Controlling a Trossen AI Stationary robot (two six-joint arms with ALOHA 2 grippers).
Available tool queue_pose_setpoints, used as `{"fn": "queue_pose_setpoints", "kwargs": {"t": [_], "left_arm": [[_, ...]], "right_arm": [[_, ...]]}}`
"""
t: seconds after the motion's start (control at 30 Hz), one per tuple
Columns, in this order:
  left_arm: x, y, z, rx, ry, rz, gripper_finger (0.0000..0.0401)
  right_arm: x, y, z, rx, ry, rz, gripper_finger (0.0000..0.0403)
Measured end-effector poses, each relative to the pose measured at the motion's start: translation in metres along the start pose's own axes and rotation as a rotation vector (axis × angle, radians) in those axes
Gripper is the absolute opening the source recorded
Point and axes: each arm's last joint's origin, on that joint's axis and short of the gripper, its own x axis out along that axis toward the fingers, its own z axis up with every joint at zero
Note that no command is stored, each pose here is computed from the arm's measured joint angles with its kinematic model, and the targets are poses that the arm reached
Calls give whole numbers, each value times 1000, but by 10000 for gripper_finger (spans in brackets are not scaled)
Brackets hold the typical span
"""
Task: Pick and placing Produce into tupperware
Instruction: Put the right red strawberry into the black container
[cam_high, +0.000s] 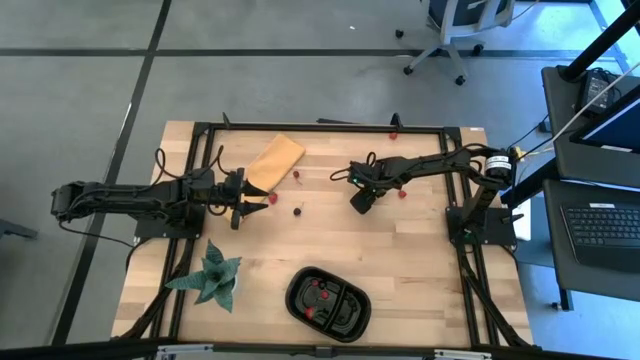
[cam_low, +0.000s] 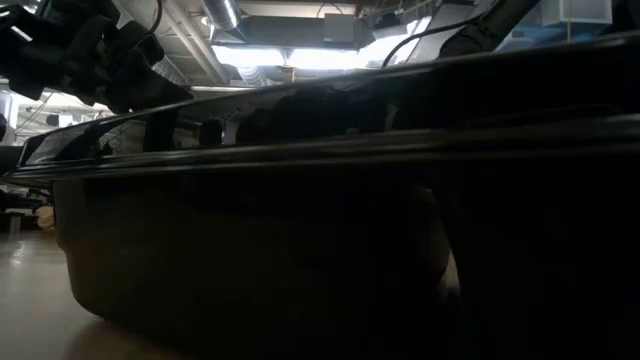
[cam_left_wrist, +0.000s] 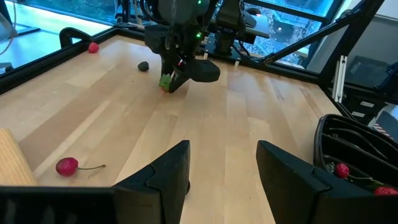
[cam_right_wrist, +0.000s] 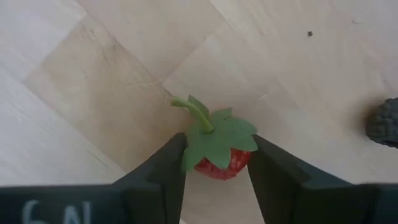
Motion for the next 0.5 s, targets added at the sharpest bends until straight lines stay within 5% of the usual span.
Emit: {"fn": "queue_pose_setpoints", "kwargs": {"t": [0.5], "left_arm": [[0, 0, 0, 0, 0, 0, 178]], "right_arm": [[-1, 3, -2, 40, 18, 32, 149]]}}
